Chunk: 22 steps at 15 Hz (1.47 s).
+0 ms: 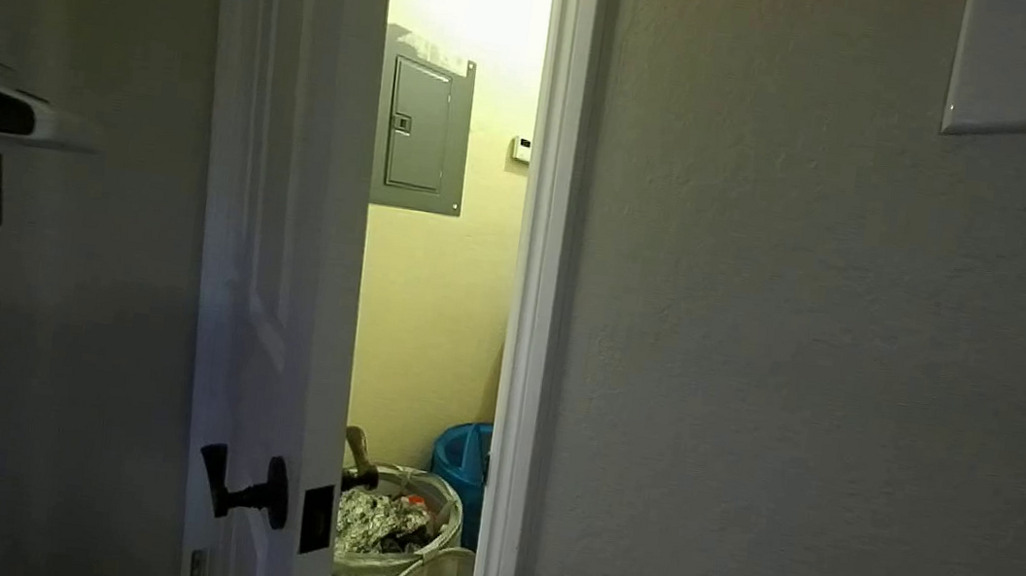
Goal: Close the door
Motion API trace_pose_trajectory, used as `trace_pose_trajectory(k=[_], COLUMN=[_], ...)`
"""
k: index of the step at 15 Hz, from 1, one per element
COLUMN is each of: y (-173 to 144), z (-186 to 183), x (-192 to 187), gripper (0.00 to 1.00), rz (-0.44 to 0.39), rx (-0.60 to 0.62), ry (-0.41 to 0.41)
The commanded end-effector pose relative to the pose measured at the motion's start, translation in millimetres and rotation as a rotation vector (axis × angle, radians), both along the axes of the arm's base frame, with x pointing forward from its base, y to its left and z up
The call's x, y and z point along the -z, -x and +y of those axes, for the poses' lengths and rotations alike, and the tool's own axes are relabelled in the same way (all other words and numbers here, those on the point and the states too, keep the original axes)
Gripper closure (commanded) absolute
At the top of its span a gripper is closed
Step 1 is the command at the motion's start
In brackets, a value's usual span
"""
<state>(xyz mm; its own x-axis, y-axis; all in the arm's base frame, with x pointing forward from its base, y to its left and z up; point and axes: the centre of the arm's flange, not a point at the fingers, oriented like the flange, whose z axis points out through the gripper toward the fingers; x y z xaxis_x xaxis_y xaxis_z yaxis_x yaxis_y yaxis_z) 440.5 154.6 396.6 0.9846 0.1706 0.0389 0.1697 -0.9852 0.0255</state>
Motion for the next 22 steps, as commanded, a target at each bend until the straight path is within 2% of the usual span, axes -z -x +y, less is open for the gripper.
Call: trace_pose_trajectory(k=[1,4,7,8,9,17,19,22], y=[0,-8,-21,-25,-29,-66,-77,-94], z=[1,7,16,18,20,-7,-18,-30], x=[6,9,4,3,4,9,7,4], gripper=[0.00,0.00,0.00,0.07,0.28,0.81,0.93,0.98], rz=[-0.035,-0.136,-0.273,-0.314,-0.348,-0.549,-0.580,-0.616], rx=[0.022,0.049,0.070,0.076,0.086,0.184,0.208,0.241], ry=[0.007,0.039,0.077,0.079,0.079,0.123,0.139,0.151])
